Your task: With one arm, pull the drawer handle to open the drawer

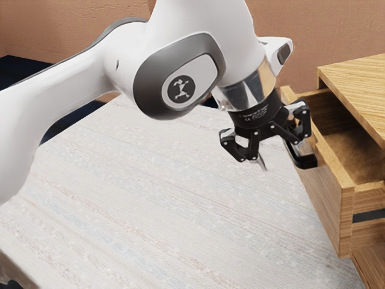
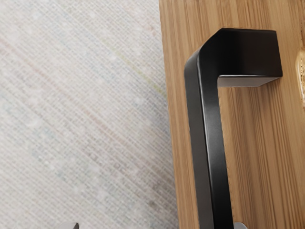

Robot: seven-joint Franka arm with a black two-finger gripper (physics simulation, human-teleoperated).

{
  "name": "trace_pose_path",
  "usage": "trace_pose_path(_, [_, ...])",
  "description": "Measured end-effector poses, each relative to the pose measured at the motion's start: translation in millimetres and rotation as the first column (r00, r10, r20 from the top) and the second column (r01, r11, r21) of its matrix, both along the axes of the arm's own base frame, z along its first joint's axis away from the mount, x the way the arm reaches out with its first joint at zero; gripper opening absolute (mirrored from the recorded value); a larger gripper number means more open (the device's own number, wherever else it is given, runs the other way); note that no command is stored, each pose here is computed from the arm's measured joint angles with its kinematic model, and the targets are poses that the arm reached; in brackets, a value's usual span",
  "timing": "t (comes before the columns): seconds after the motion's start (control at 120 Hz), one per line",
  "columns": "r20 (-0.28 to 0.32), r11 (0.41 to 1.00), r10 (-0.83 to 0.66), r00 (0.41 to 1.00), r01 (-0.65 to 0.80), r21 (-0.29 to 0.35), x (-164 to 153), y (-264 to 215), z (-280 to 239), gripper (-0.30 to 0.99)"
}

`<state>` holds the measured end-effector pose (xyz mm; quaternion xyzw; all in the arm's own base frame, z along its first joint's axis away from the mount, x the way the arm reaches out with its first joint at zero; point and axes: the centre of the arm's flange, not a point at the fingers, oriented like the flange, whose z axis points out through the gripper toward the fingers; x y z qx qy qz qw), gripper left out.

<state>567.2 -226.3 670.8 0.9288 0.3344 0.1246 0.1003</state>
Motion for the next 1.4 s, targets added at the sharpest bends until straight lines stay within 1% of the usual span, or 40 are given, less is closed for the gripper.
trace_pose_path(0.383, [-0.051, 1.0, 0.022, 0.998, -0.021, 0.018, -15, 22, 0, 0.38])
trace_pose_path(0.858, [-0.128, 0.996, 0.083, 0.988, -0.079, 0.037, -38, 49, -2, 0.38])
trace_pose_path(1.208, [-0.138, 0.994, 0.112, 0.984, -0.11, 0.026, -63, 76, 3, 0.38])
trace_pose_path(1.4, [-0.138, 0.993, 0.117, 0.983, -0.115, 0.022, -71, 91, 8, 0.38])
